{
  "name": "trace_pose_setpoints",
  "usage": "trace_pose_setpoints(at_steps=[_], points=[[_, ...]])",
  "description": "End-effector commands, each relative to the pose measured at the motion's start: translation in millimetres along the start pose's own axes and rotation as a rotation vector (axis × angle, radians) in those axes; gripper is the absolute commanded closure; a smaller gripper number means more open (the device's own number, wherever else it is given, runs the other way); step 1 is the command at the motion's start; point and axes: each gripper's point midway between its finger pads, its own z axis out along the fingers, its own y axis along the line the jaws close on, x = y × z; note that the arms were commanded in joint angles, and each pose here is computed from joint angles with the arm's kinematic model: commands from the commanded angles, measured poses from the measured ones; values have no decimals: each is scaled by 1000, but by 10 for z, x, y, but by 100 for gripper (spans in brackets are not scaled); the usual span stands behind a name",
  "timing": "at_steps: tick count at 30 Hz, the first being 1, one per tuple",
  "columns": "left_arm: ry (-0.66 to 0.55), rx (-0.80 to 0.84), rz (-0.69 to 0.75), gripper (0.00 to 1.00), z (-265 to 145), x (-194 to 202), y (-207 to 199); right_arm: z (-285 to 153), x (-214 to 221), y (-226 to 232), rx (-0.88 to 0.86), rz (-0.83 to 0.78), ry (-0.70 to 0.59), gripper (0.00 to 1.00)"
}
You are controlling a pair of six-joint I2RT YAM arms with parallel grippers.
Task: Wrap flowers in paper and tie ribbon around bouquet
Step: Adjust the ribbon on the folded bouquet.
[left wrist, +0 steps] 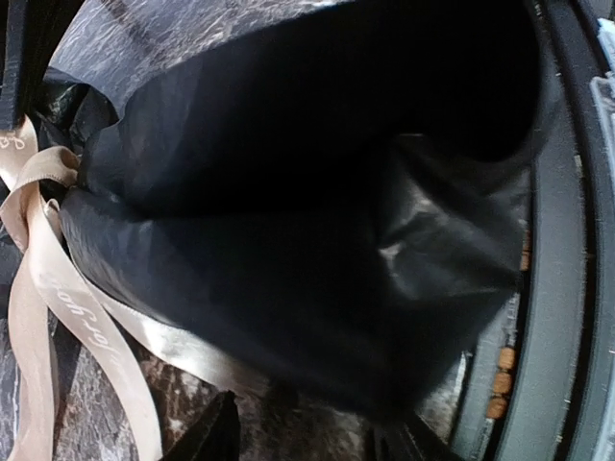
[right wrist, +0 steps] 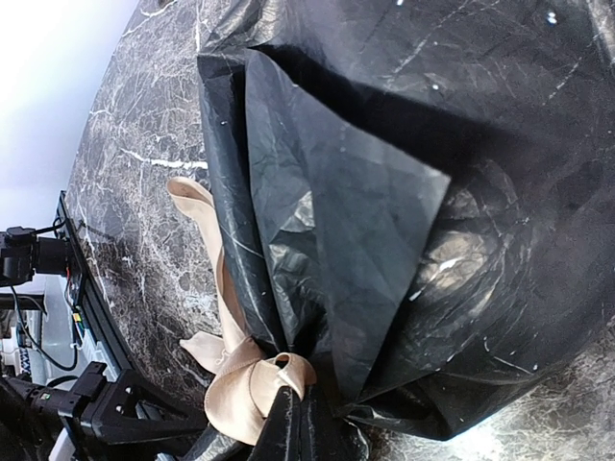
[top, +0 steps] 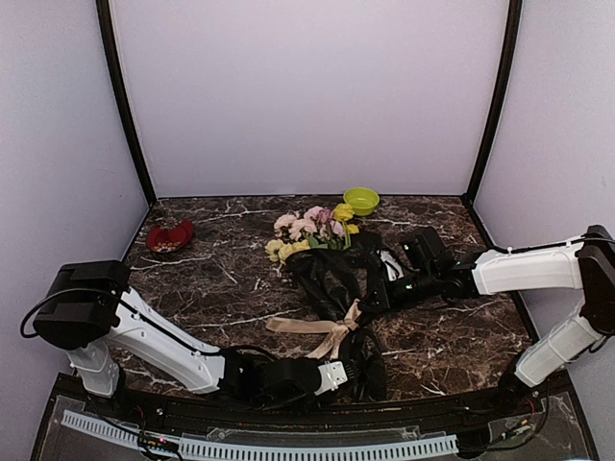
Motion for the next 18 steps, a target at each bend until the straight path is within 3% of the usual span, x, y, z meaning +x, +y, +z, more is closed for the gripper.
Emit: trace_pose_setpoints(at_steps=[1,7,13,16,18], points=[[36,-93,-11,52,73,82,134,-24,-105,104,-18,-23,-38,100],[54,-176,-52,49,98,150,270,-9,-106,116,-23,-22,-37,100],[3,-233,-52,55,116,56,357,12,-96,130,-28,-24,-31,100],[-37,-232,-47,63,112,17,354,19,-82,129,-28,-24,-26,100],[-46,-245,-48,74,105,17,377,19,-70,123,-27,-23,-24,100]])
